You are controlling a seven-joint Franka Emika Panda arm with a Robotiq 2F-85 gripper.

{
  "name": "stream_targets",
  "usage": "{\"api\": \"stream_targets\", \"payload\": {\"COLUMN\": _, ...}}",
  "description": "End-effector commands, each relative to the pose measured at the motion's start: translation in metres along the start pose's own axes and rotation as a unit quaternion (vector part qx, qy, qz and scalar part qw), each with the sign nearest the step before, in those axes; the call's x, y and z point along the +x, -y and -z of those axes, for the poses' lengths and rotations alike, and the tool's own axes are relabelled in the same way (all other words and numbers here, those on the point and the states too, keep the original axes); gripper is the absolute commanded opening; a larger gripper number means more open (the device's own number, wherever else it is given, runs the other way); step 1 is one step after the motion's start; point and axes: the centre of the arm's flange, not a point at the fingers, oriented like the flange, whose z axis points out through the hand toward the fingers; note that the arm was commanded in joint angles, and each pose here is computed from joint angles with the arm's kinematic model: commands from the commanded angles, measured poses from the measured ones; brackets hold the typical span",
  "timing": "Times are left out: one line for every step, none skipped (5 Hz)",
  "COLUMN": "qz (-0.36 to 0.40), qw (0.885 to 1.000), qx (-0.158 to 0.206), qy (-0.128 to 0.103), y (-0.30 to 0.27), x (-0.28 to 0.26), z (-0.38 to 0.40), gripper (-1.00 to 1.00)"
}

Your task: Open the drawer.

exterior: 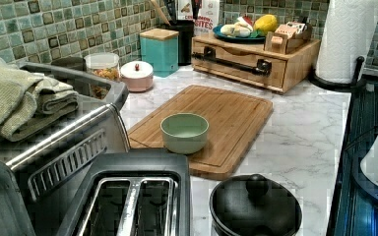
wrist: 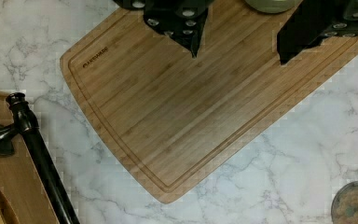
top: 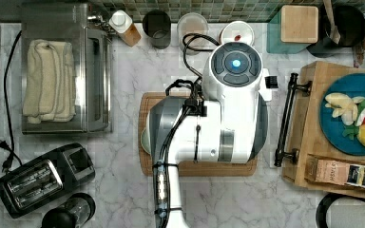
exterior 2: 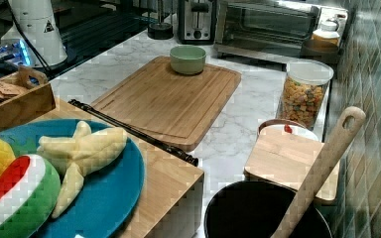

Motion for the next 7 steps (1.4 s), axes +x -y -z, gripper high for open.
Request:
{"api": "stream_targets", "payload": {"qz": 0.002, "qw": 1.0, "qx": -0.005, "qy": -0.004, "y": -0.001, "x": 0.001, "z": 0.0, "gripper": 1.0}}
{"api": "stream_targets", "payload": {"qz": 0.034, "qw": 0.999, "qx": -0.014, "qy": 0.001, "y": -0.012, "x": 0.015, "z": -0.009, "gripper": 1.0}}
{"api": "stream_targets", "payload": {"qz": 0.085, "qw": 0.996, "qx": -0.028, "qy": -0.009, "y": -0.036, "x": 0.045, "z": -0.021, "gripper": 1.0}}
{"api": "stream_targets", "payload": {"qz": 0.129, "qw": 0.991, "qx": -0.021, "qy": -0.04, "y": -0.07, "x": 0.068, "z": -0.034, "gripper": 1.0}}
{"api": "stream_targets", "payload": {"qz": 0.161, "qw": 0.986, "qx": -0.011, "qy": -0.052, "y": -0.099, "x": 0.094, "z": -0.042, "gripper": 1.0}}
{"api": "stream_targets", "payload": {"qz": 0.182, "qw": 0.981, "qx": -0.018, "qy": -0.057, "y": -0.119, "x": 0.117, "z": -0.059, "gripper": 1.0}}
{"api": "stream_targets", "payload": {"qz": 0.188, "qw": 0.981, "qx": -0.03, "qy": -0.041, "y": -0.125, "x": 0.135, "z": -0.074, "gripper": 1.0}}
